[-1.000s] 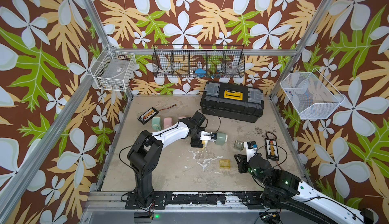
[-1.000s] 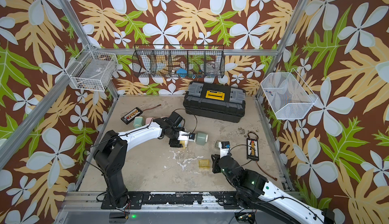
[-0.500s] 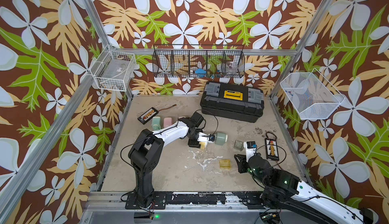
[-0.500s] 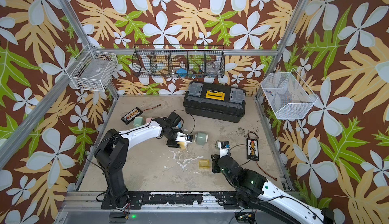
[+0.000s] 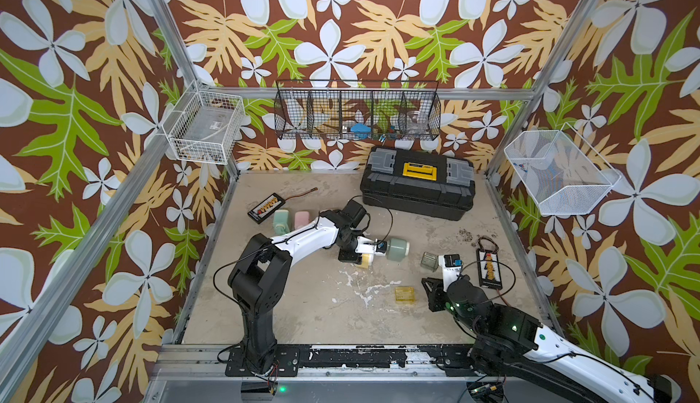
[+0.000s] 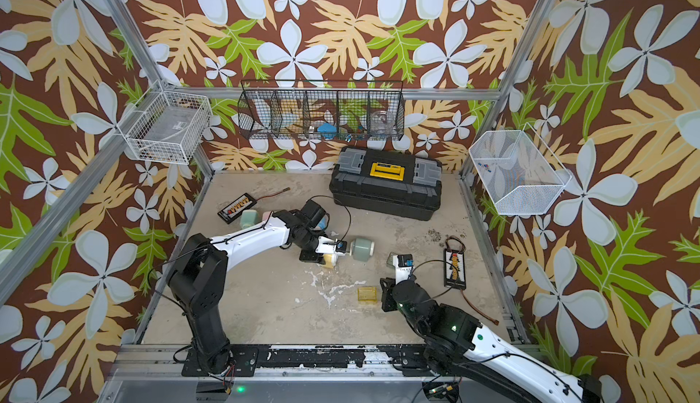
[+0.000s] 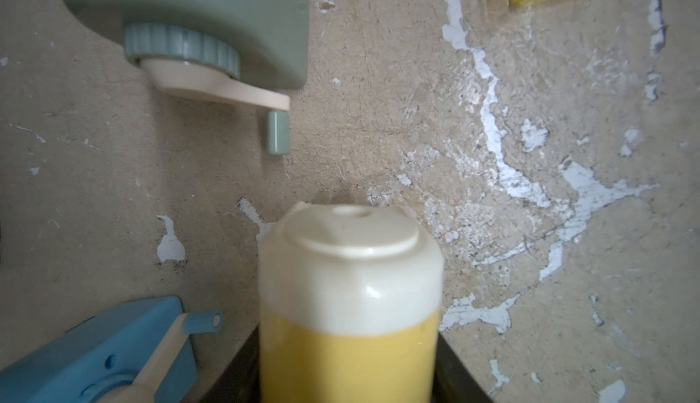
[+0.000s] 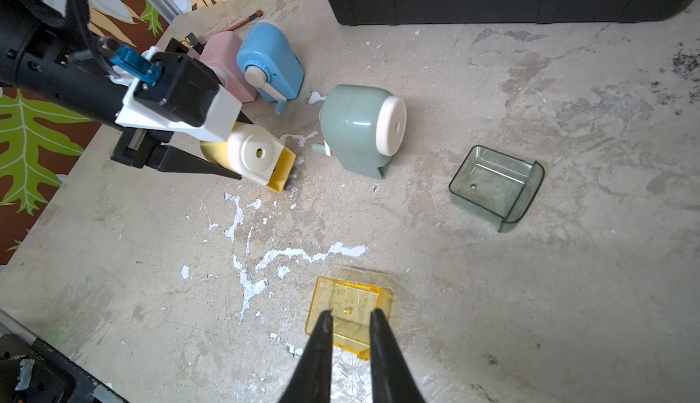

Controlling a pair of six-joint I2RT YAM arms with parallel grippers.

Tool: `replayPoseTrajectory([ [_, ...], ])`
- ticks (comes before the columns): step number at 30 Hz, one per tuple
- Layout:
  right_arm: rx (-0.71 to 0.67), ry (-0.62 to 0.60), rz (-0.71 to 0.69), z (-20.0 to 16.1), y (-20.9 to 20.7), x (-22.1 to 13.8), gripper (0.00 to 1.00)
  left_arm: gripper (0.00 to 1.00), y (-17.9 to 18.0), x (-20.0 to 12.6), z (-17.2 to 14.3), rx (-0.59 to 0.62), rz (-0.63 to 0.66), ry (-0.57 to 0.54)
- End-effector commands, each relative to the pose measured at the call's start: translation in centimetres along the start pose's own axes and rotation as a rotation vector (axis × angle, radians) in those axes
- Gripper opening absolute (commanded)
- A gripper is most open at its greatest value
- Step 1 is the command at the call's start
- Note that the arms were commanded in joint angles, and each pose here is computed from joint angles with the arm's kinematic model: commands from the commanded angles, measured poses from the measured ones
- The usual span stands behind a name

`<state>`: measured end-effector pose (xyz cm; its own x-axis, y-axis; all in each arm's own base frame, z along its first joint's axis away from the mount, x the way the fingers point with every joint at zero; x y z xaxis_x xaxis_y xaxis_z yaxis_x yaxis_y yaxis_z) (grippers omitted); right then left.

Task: Put the tray back into the pencil sharpener
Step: Pick up the pencil sharpener from the center of the board, then close the container of the pencil sharpener.

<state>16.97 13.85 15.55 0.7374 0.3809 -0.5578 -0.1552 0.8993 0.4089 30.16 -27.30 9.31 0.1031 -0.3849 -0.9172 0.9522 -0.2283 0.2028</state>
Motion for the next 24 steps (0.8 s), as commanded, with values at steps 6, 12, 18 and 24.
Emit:
replayPoseTrajectory([
  [6, 0.026, -0.014, 0.002, 0.0, -0.1, 0.1, 0.2, 0.38, -1.9, -2.8, 1.8, -0.134, 0.03, -0.102],
  [12, 0.043, -0.015, -0.009, 0.0, -0.3, 0.2, 0.2, 0.27, -5.0, -3.7, 2.8, -0.244, 0.04, -0.13],
  [18, 0.05, -0.006, -0.031, -0.4, -0.7, 0.3, 0.2, 0.24, -8.1, -4.8, 3.6, -0.291, 0.053, -0.181],
  [24, 0.057, 0.01, -0.047, -0.6, -0.8, 0.6, 0.2, 0.24, -10.6, -4.9, 4.6, -0.321, 0.038, -0.226],
])
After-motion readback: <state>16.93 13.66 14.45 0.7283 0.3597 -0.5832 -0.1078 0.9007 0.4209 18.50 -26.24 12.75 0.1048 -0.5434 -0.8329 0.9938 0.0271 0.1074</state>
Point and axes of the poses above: each gripper's point midway between its finger pads, its own x axis out along the fingers, its own y axis along the line the jaws close on, z = x × y, the point moved 2 cm from there along -x, back along the fingers, and after that the axes turned 6 degrees about x, right-handed, at the moved point
